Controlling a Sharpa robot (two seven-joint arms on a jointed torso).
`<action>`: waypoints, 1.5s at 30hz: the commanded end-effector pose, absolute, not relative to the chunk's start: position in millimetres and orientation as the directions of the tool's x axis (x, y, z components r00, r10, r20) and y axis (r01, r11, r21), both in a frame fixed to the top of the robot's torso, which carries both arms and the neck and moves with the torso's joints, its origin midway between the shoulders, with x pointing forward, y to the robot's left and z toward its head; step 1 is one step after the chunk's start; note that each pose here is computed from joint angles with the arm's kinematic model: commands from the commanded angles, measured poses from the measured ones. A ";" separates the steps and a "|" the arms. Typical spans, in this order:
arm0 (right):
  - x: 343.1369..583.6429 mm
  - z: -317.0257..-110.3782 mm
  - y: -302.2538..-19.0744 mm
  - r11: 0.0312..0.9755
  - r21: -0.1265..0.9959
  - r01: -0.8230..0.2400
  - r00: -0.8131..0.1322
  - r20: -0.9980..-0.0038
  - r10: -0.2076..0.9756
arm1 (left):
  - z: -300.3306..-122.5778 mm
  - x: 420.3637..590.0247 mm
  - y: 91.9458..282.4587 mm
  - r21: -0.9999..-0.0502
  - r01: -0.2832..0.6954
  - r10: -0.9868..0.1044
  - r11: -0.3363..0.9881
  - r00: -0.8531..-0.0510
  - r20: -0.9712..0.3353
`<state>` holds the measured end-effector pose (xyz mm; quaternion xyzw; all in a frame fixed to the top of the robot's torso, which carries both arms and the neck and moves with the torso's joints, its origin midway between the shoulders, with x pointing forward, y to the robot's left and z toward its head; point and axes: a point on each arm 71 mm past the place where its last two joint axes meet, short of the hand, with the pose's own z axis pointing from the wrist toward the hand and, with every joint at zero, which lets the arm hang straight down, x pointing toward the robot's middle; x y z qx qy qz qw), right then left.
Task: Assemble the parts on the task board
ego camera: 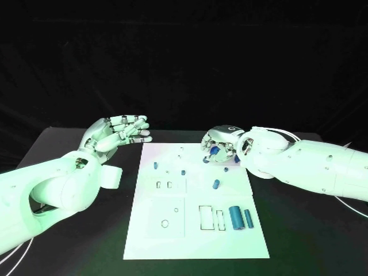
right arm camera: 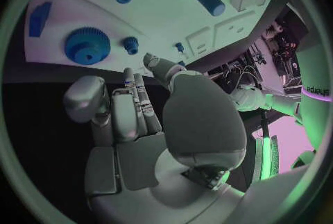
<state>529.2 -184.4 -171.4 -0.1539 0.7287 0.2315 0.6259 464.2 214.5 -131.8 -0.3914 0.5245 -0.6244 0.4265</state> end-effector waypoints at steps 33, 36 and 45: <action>530.3 -180.9 -185.0 0.866 0.115 -0.487 -0.184 -0.983 0.027 | -126.2 465.6 218.5 -0.986 0.132 -0.947 -0.105 -0.317 0.059; 530.3 -180.0 -184.2 0.866 0.117 -0.487 -0.175 -0.984 0.035 | -126.4 465.9 218.7 -0.986 0.130 -0.946 -0.106 -0.319 0.059; 529.3 -179.6 -182.0 0.866 0.119 -0.486 -0.173 -0.984 0.038 | -126.6 466.5 219.6 -0.986 0.127 -0.946 -0.104 -0.319 0.059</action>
